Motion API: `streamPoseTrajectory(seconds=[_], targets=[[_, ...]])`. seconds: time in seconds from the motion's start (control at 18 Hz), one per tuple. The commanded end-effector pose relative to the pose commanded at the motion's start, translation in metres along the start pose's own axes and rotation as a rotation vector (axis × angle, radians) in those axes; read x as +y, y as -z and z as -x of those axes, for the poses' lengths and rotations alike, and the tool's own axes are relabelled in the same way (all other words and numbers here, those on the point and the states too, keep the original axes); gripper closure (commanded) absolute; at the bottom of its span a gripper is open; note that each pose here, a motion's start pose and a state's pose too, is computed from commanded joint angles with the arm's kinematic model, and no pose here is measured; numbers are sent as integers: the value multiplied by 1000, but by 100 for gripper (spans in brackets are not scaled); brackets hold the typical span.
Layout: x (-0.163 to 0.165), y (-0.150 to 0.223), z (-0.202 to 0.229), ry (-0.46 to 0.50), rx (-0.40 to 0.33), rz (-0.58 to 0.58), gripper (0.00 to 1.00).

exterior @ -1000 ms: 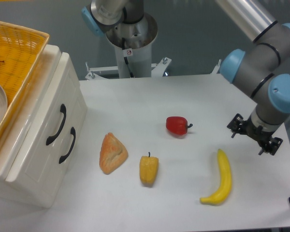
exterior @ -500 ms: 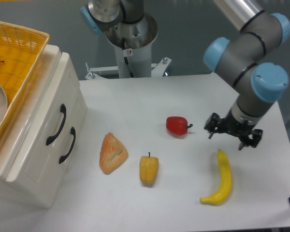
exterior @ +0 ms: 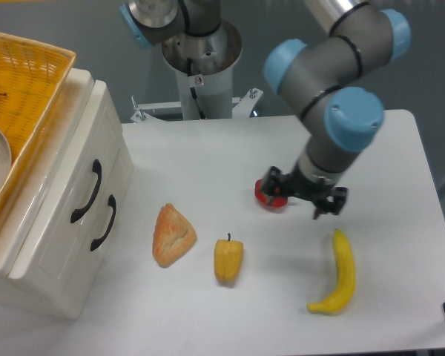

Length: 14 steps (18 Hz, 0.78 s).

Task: Slide the top white drawer open
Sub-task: 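Move the gripper across the table toward the white cabinet's drawers, then lower the gripper to the black handle of the upper drawer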

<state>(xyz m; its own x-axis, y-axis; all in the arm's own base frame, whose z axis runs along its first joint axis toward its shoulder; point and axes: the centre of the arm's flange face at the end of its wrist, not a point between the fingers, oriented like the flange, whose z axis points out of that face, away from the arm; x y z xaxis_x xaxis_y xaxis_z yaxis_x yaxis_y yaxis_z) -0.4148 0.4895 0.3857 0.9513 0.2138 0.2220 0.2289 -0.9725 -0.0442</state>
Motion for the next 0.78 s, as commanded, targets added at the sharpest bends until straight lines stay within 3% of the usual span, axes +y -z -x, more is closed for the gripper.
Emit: streamPoseTrajectory(seconds=[0.33,0.78], targets=[[-12,18,-66,-14,73,-52,0],[-26,3,-110,32,127,-29,0]])
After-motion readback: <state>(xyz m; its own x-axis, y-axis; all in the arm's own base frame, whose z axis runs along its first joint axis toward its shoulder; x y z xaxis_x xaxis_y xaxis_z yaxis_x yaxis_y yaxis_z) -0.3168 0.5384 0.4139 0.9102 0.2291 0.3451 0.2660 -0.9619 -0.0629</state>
